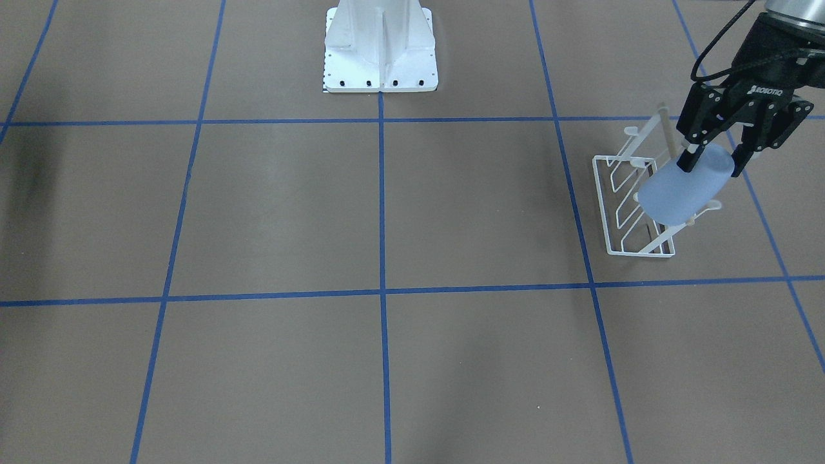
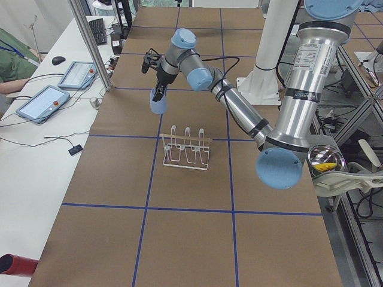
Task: Hang cup on cup holder
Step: 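Carry the cup with the left gripper above the wire rack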
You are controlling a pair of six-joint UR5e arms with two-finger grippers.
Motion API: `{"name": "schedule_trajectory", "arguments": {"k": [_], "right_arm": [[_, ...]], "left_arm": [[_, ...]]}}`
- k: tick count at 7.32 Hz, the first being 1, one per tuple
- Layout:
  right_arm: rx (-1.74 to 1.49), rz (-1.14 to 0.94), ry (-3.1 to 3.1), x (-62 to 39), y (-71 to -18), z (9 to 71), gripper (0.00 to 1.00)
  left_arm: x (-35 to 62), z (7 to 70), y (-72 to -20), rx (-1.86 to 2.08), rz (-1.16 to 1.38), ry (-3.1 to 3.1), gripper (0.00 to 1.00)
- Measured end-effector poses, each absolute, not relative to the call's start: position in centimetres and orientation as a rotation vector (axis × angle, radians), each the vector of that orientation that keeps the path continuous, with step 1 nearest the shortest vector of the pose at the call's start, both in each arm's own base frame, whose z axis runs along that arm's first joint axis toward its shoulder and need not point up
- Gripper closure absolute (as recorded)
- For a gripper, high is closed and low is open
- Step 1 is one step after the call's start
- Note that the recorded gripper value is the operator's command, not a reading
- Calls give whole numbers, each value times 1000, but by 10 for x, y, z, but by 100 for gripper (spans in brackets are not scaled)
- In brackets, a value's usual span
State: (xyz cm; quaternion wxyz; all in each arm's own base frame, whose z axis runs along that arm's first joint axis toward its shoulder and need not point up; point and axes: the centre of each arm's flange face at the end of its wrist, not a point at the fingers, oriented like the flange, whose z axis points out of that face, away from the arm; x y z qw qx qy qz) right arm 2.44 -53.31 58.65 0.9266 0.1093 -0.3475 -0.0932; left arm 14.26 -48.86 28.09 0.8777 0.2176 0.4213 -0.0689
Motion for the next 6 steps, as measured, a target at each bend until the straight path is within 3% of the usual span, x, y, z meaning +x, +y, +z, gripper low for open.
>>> {"name": "schedule_trajectory", "arguments": {"k": [6], "right_arm": [[22,-151,-758,22,-515,610,0]], "left_arm": [[176,320,-472,374,-71,812,100]]}}
